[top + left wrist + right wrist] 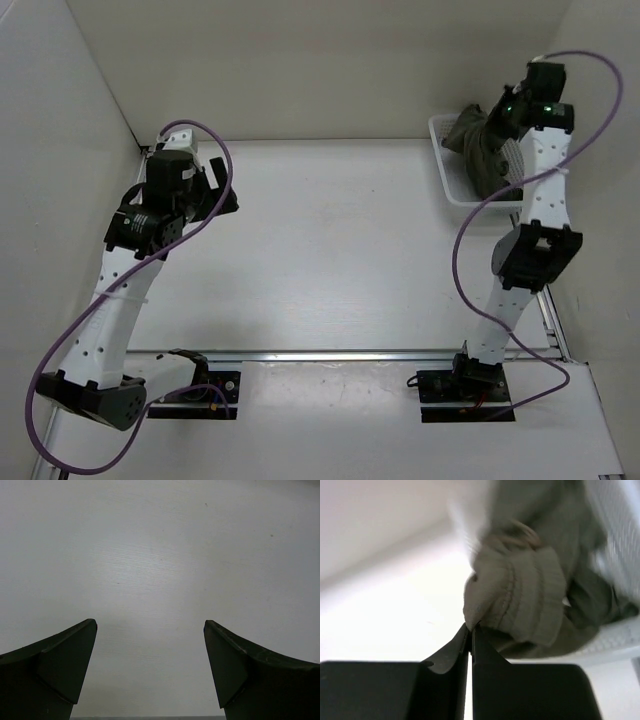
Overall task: Fold and stack the shorts
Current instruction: Grab the shorts from the pile, then move the shorts to the center of the board
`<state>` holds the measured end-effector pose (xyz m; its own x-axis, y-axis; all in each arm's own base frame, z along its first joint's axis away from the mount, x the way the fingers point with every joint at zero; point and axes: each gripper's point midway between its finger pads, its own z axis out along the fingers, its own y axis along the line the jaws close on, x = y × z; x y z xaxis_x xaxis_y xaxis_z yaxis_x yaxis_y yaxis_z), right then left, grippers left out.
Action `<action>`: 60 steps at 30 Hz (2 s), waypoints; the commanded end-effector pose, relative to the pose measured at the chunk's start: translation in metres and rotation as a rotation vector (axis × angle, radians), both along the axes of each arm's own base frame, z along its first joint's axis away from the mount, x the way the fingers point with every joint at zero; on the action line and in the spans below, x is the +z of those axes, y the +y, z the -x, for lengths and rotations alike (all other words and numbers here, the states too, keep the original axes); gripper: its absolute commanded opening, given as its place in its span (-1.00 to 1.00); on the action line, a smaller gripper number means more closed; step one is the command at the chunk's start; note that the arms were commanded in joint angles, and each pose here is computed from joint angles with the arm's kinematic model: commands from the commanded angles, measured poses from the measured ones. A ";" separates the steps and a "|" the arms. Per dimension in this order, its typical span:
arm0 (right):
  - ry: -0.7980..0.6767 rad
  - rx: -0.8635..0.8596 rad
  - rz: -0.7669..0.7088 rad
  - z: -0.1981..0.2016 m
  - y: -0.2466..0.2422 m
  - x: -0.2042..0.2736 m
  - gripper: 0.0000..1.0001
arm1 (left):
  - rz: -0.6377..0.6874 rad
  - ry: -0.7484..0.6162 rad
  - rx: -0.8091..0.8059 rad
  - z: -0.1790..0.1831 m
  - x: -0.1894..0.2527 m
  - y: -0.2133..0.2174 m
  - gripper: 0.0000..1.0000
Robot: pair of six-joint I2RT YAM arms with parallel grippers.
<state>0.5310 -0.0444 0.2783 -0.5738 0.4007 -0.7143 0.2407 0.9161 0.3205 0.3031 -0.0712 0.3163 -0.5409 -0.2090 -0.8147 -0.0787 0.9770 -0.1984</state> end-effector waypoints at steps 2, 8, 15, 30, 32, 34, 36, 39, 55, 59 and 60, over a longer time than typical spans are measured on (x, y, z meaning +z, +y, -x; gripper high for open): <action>-0.687 0.289 -0.003 0.090 0.069 0.259 -1.00 | 0.082 -0.120 -0.067 0.021 0.047 -0.008 1.00; -0.822 0.622 -0.085 0.150 0.175 0.303 -1.00 | 0.113 -0.129 0.021 0.023 0.067 0.005 1.00; -0.533 0.872 -0.073 0.170 0.300 0.178 -1.00 | 0.103 -0.168 0.167 0.043 0.104 0.037 1.00; 0.049 0.622 -0.085 0.230 0.244 -0.035 -0.27 | 0.234 0.241 -0.023 0.066 -0.049 -0.019 0.31; 0.098 0.629 -0.124 0.249 0.253 -0.051 -0.60 | 0.286 0.331 0.017 0.075 -0.092 -0.024 0.04; 0.167 0.641 -0.145 0.269 0.262 -0.073 -0.62 | 0.334 0.367 0.022 0.076 -0.114 -0.032 -0.03; 0.211 0.644 -0.158 0.277 0.271 -0.087 0.25 | 0.390 0.516 0.045 0.089 -0.159 -0.044 0.26; 0.270 0.682 -0.156 0.289 0.290 -0.105 0.58 | 0.430 0.627 0.094 0.101 -0.197 -0.054 0.73; 0.405 0.635 -0.051 0.286 0.330 -0.149 0.51 | 0.308 0.772 0.378 0.106 -0.281 -0.021 0.49; 0.414 0.563 -0.095 0.246 0.302 -0.156 0.78 | 0.311 0.758 0.376 0.095 -0.276 -0.021 -0.27; 0.411 0.528 -0.107 0.231 0.290 -0.156 0.91 | 0.311 0.740 0.359 0.089 -0.270 -0.022 -0.45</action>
